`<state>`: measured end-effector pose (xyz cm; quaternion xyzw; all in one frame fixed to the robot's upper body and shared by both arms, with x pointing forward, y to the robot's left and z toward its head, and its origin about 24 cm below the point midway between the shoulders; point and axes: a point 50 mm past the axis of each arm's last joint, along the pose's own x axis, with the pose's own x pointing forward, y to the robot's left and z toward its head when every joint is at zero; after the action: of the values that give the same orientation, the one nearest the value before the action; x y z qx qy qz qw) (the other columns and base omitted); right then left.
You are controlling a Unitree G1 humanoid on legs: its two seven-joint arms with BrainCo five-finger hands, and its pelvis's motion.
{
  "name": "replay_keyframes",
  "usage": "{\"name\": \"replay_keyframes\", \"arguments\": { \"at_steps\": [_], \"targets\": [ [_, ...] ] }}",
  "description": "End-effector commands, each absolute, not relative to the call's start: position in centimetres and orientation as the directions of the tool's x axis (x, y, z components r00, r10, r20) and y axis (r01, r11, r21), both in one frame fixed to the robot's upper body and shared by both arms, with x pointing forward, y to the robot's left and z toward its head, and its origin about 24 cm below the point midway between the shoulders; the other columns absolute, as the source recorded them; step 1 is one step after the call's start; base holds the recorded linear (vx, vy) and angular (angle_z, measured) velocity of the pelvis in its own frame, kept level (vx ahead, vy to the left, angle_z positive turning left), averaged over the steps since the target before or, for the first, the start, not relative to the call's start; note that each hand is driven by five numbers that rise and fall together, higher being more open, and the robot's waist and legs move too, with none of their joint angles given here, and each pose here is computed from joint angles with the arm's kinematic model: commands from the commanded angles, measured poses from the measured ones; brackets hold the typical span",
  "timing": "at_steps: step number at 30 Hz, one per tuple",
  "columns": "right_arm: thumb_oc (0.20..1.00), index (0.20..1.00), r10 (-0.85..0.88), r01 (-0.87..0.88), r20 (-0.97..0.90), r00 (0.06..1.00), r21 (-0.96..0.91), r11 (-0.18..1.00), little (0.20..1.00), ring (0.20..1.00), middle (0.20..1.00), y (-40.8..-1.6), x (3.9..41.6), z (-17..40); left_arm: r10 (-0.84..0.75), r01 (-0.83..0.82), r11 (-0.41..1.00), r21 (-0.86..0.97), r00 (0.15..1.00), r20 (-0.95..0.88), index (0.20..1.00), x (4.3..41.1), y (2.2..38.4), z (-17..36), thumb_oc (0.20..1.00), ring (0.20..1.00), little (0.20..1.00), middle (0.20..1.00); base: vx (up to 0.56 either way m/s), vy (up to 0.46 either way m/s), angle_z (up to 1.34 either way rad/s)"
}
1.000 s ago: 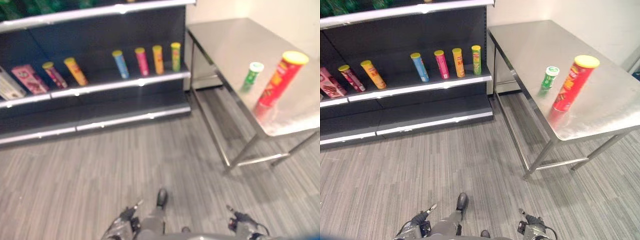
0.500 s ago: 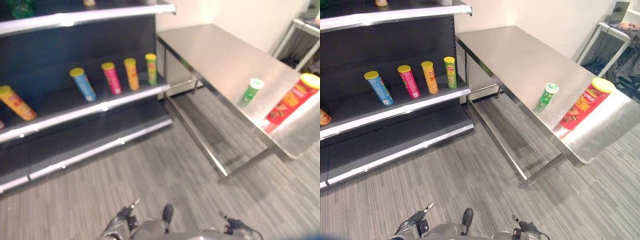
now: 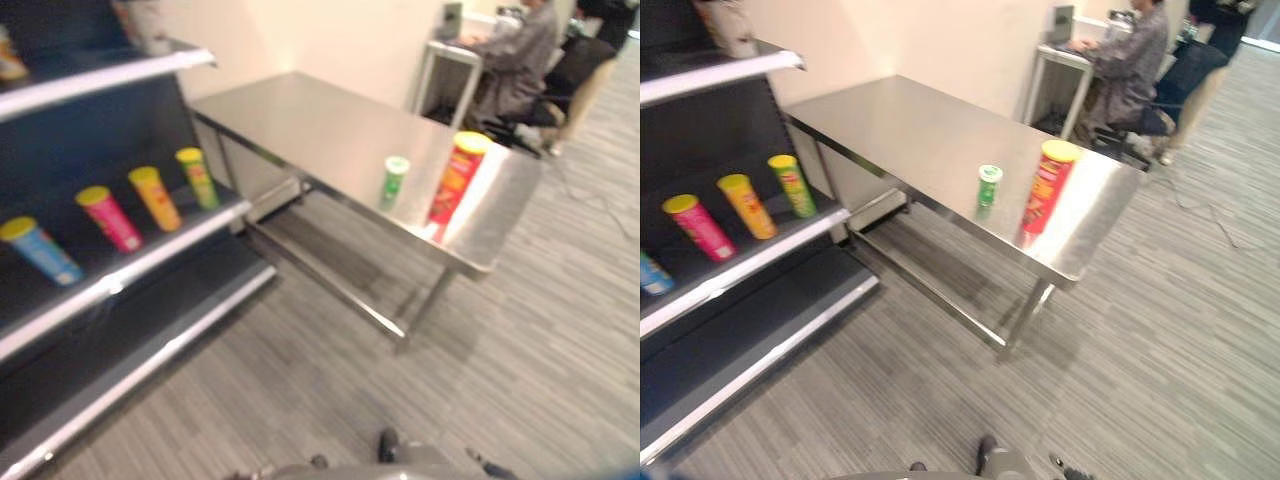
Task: Put the goods on the table back onto the shelves and tidy them up.
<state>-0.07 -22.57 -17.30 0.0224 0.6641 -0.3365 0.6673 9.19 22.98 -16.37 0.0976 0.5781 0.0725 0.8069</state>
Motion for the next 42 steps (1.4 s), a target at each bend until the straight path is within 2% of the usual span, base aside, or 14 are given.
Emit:
{"name": "replay_keyframes", "arguments": {
  "at_steps": [1,4,8,9,10,11,12,18,25,28,33,37,42],
  "targets": [
    [1.0,1.0,-0.406,0.5,-0.906,-0.12,-0.409,0.763,1.0,1.0,1.0,-22.6,1.1,-17.2,0.141,0.052,0.983,0.173,0.381,-0.914,1.0,11.3,19.3,-16.5,1.0,1.0,1.0,1.0,0.3,-0.019,0.01],
    [1.0,1.0,-0.418,0.512,-0.905,-0.076,-0.395,0.763,1.0,1.0,1.0,-23.2,2.4,-17.1,0.09,0.078,0.987,0.137,0.439,-0.894,1.0,12.5,18.0,-16.2,1.0,1.0,1.0,1.0,0.17,-0.008,-0.05],
    [1.0,1.0,-0.449,0.495,-0.881,0.149,-0.327,0.805,1.0,1.0,1.0,-23.7,8.6,-16.3,0.069,0.136,0.979,0.149,0.471,-0.879,1.0,13.1,17.1,-16.0,1.0,1.0,1.0,1.0,0.06,0.007,-0.45],
    [1.0,1.0,-0.454,0.496,-0.87,0.192,-0.314,0.81,1.0,1.0,1.0,-23.7,9.8,-16.0,0.07,0.127,0.981,0.147,0.474,-0.878,1.0,13.2,16.9,-16.0,1.0,1.0,1.0,1.0,0.06,0.047,-0.61],
    [1.0,1.0,-0.454,0.496,-0.87,0.192,-0.314,0.81,1.0,1.0,1.0,-23.7,9.8,-16.0,0.07,0.127,0.981,0.147,0.474,-0.878,1.0,13.2,16.9,-16.0,1.0,1.0,1.0,1.0,0.12,0.109,-0.3],
    [1.0,1.0,-0.46,0.492,-0.846,0.268,-0.291,0.821,1.0,1.0,1.0,-23.6,11.9,-15.4,0.063,0.127,0.982,0.139,0.471,-0.88,1.0,13.1,16.4,-16.1,1.0,1.0,1.0,1.0,0.15,0.157,-0.03],
    [1.0,1.0,-0.462,0.478,-0.836,0.297,-0.288,0.83,1.0,1.0,1.0,-23.5,12.7,-15.2,0.053,0.15,0.979,0.137,0.463,-0.885,1.0,12.8,16.1,-16.2,1.0,1.0,1.0,1.0,0.21,0.218,-0.17],
    [1.0,1.0,-0.47,0.331,-0.808,0.356,-0.361,0.872,1.0,1.0,1.0,-23.5,13.9,-14.7,0.085,0.134,0.978,0.162,0.45,-0.889,1.0,12.5,16.2,-16.3,1.0,1.0,1.0,1.0,0.19,0.237,-0.41],
    [1.0,1.0,-0.447,0.286,-0.817,0.365,-0.359,0.889,1.0,1.0,1.0,-23.3,14.0,-14.8,0.1,0.107,0.982,0.154,0.397,-0.912,1.0,10.9,16.6,-16.8,1.0,1.0,1.0,1.0,0.1,0.389,-0.86],
    [1.0,1.0,-0.418,0.348,-0.852,0.316,-0.305,0.886,1.0,1.0,1.0,-22.5,12.6,-15.5,0.127,0.062,0.985,0.158,0.348,-0.929,1.0,9.5,17.8,-17.1,1.0,1.0,1.0,1.0,0.13,0.431,-0.8],
    [1.0,1.0,-0.442,0.472,-0.871,0.216,-0.303,0.828,1.0,1.0,1.0,-22.7,10.4,-16.1,0.241,-0.104,0.97,0.22,0.282,-0.929,1.0,8.0,21.0,-17.0,1.0,1.0,1.0,1.0,0.1,0.302,-0.34],
    [1.0,1.0,-0.484,0.564,-0.865,0.133,-0.336,0.755,1.0,1.0,1.0,-24.0,8.7,-16.1,0.273,-0.063,0.962,0.266,0.253,-0.928,1.0,7.0,22.1,-17.0,1.0,1.0,1.0,1.0,0.06,0.215,-0.32],
    [1.0,1.0,-0.493,0.534,-0.862,0.116,-0.365,0.763,1.0,1.0,1.0,-23.9,7.9,-16.3,0.278,0.003,0.958,0.287,0.244,-0.929,1.0,6.1,22.4,-17.0,1.0,1.0,1.0,1.0,-0.02,0.133,-0.2]
  ]
}}
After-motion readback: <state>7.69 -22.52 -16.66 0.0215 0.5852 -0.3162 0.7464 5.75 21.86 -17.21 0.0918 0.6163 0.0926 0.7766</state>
